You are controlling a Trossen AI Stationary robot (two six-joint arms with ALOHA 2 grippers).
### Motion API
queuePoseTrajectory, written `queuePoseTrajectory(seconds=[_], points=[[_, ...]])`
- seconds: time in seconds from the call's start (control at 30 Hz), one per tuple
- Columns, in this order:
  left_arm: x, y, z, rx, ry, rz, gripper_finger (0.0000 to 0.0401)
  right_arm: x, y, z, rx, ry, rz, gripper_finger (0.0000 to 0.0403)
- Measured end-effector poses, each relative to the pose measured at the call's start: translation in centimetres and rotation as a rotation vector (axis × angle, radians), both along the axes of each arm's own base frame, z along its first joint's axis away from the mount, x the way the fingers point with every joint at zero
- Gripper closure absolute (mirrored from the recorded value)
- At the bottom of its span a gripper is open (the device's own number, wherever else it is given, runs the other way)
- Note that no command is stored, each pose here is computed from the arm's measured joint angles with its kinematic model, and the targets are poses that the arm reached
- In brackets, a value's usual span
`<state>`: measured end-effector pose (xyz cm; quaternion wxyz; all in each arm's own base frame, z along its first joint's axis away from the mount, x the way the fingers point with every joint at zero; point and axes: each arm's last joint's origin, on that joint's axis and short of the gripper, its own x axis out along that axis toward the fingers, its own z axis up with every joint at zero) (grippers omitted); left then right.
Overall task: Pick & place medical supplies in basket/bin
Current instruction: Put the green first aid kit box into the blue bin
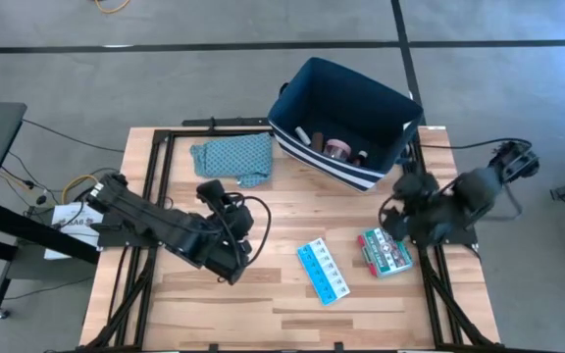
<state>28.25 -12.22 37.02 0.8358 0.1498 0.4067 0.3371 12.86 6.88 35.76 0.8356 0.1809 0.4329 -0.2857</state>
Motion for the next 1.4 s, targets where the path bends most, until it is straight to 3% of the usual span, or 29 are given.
queuePoseTrajectory(seconds=[0.17, 0.4, 0.53, 0.97, 1.23, 1.4], points=[[0.1, 0.4, -1.4, -0.015, 0.012, 0.048, 0.0208, 2.2, 2.3, -4.2, 0.126, 0.111, -0.097, 0.0168], [0.2, 0.6, -1.5, -0.029, -0.011, 0.079, 0.0208, 6.3, 5.1, -9.9, 0.086, 0.367, -0.167, 0.0168], [0.2, 0.6, -1.5, -0.025, -0.005, 0.074, 0.0208, 8.1, 6.1, -12.3, 0.126, 0.497, -0.177, 0.0168], [0.2, 0.6, -1.5, -0.008, 0.017, 0.054, 0.0208, 12.4, 7.6, -17.0, 0.196, 0.500, -0.205, 0.0168], [0.2, 0.6, -1.5, 0.013, 0.022, 0.046, 0.0208, 12.8, 7.8, -18.2, 0.211, 0.571, -0.181, 0.0168], [0.2, 0.6, -1.5, 0.017, 0.020, 0.046, 0.0208, 12.6, 7.8, -17.9, 0.225, 0.555, -0.241, 0.0168]])
